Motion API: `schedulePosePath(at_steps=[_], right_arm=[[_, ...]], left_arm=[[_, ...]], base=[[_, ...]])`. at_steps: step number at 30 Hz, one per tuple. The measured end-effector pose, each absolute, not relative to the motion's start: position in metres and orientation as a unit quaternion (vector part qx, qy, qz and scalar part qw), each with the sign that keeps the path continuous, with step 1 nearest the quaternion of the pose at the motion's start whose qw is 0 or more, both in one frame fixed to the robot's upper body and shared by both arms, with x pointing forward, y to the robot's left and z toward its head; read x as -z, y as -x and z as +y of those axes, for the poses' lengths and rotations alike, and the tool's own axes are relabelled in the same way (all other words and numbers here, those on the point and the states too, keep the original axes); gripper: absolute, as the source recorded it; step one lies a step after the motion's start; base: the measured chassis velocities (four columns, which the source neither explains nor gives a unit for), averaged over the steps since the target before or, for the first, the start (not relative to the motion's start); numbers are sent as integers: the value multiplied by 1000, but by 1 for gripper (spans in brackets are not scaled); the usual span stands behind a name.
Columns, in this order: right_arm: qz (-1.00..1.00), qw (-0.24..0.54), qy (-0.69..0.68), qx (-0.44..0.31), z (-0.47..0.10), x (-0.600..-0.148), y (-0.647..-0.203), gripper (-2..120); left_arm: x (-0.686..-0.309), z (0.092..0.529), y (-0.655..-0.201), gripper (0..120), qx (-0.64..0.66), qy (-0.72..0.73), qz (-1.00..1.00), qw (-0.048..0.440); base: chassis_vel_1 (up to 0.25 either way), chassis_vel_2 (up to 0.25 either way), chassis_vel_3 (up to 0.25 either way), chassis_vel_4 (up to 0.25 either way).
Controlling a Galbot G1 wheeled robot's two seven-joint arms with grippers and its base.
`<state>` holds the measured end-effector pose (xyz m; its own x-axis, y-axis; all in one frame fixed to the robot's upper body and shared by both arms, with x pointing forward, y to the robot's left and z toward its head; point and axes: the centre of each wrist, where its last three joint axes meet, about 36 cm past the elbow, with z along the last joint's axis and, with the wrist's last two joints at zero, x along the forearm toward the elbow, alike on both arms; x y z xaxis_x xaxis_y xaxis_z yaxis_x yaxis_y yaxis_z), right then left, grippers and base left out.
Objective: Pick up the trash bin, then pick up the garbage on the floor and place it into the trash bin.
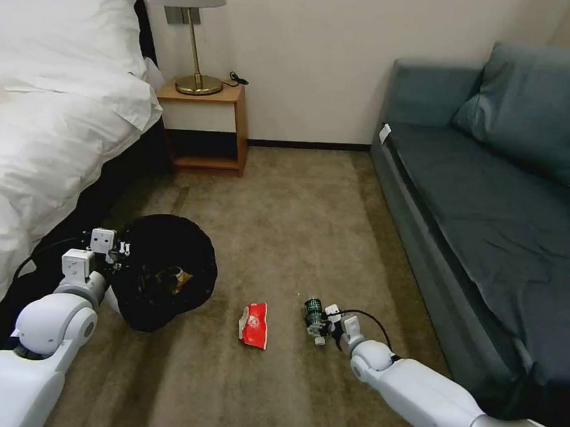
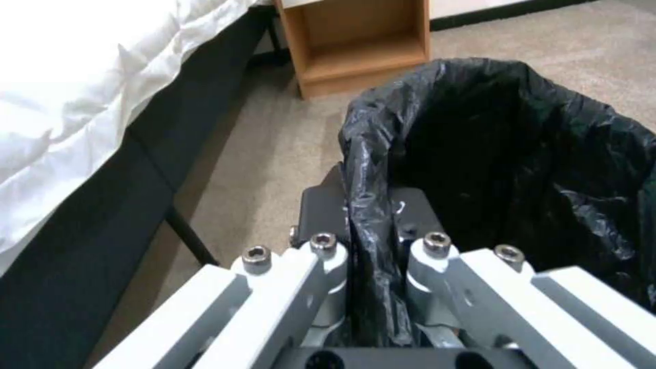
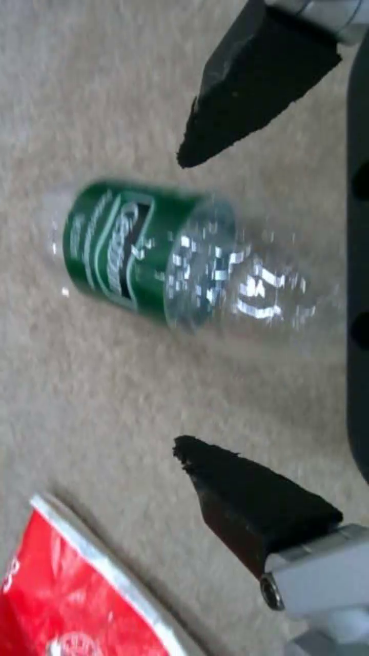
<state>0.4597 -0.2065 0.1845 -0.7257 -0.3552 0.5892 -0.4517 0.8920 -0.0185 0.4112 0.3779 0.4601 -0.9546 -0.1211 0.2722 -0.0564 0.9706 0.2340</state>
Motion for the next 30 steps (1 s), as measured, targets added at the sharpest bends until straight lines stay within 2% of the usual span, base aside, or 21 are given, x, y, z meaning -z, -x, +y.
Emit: schedulePosePath(at_steps=[8,13,14,16,17,19,20,21,23,30], right_arm=[[-927,295,-223,-66,-205,-172,-458,99],[-928,292,-222,-58,-209,-165,-458,81],[-928,292,-222,-58,-209,-165,-458,81],[-929,291,-221,-56,-211,-162,-458,69],[-929,291,-221,-56,-211,-162,-458,69],[-930,290,-221,-54,-212,-162,-457,61],[-930,289,-222,-51,-213,-161,-456,53],[-930,289,-222,-51,-213,-161,-456,53],[-931,287,-221,-48,-213,-160,-455,41],[-931,286,-224,-43,-214,-158,-451,26]], left_arm=[[-459,379,-411,5,113,-45,-982,143],[-459,381,-411,5,114,-45,-982,142],[-459,381,-411,5,114,-45,-982,142],[-458,380,-412,5,113,-43,-982,142],[-458,380,-412,5,113,-43,-982,142],[-458,379,-413,5,113,-42,-982,142],[-458,379,-414,5,113,-41,-983,142],[-458,379,-414,5,113,-41,-983,142],[-458,379,-414,5,114,-40,-983,142],[-458,380,-412,5,115,-40,-982,143]], base=[[0,0,0,0],[0,0,0,0],[0,0,0,0],[0,0,0,0],[0,0,0,0],[0,0,0,0],[0,0,0,0],[0,0,0,0],[0,0,0,0],[0,0,0,0]])
